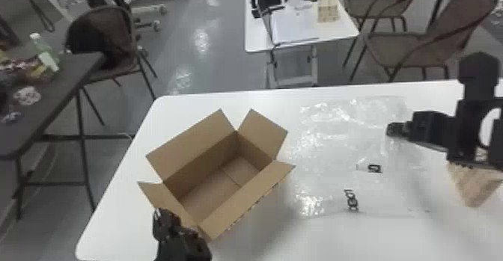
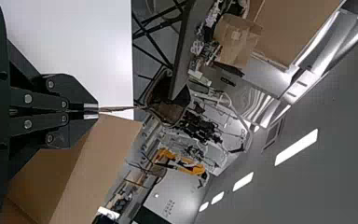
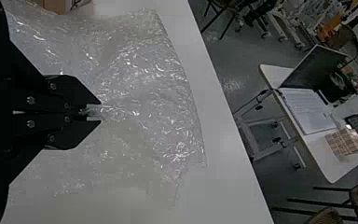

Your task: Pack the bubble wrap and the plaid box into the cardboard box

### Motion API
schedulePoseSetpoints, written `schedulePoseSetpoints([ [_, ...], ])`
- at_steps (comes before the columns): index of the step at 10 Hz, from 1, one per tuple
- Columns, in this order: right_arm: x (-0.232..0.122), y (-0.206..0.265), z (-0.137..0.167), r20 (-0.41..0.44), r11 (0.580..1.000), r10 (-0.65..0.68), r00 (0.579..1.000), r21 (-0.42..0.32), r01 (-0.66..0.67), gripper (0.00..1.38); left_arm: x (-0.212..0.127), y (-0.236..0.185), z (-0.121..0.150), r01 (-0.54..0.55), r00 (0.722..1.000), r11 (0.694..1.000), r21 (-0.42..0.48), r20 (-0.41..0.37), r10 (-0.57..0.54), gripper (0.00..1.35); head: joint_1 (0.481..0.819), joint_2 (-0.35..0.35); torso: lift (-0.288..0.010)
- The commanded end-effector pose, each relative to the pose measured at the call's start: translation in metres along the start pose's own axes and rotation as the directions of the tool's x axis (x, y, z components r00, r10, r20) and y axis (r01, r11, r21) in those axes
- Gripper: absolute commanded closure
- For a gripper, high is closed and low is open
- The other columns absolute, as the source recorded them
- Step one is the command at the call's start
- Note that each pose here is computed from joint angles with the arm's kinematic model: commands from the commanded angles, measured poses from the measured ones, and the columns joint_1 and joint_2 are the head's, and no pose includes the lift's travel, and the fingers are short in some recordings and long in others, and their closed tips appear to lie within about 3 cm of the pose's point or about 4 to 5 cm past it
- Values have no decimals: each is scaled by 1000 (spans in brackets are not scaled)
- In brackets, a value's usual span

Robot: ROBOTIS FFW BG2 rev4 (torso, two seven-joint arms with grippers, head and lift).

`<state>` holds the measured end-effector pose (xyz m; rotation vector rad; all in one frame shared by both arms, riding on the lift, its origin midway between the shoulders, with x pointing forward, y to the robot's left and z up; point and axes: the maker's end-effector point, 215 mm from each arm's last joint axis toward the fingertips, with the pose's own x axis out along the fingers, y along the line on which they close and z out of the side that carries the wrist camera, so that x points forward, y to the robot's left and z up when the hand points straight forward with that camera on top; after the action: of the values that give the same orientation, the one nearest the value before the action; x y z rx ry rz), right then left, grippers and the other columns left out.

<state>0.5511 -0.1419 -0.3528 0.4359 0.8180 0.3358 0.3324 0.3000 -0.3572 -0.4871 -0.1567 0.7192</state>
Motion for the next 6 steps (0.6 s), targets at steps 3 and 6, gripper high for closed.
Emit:
schedulePoseSetpoints([
  [3, -70, 29, 37, 18, 988, 114, 993, -107, -112, 1207, 0, -2, -1, 4, 1000, 1000, 6, -2, -4, 1217, 695, 183, -102],
  [6, -89, 72, 49, -35, 958, 232, 972, -163, -234, 1207, 0, -3, -3, 10, 1000, 1000, 16, -7, -10, 1216, 695, 183, -102],
])
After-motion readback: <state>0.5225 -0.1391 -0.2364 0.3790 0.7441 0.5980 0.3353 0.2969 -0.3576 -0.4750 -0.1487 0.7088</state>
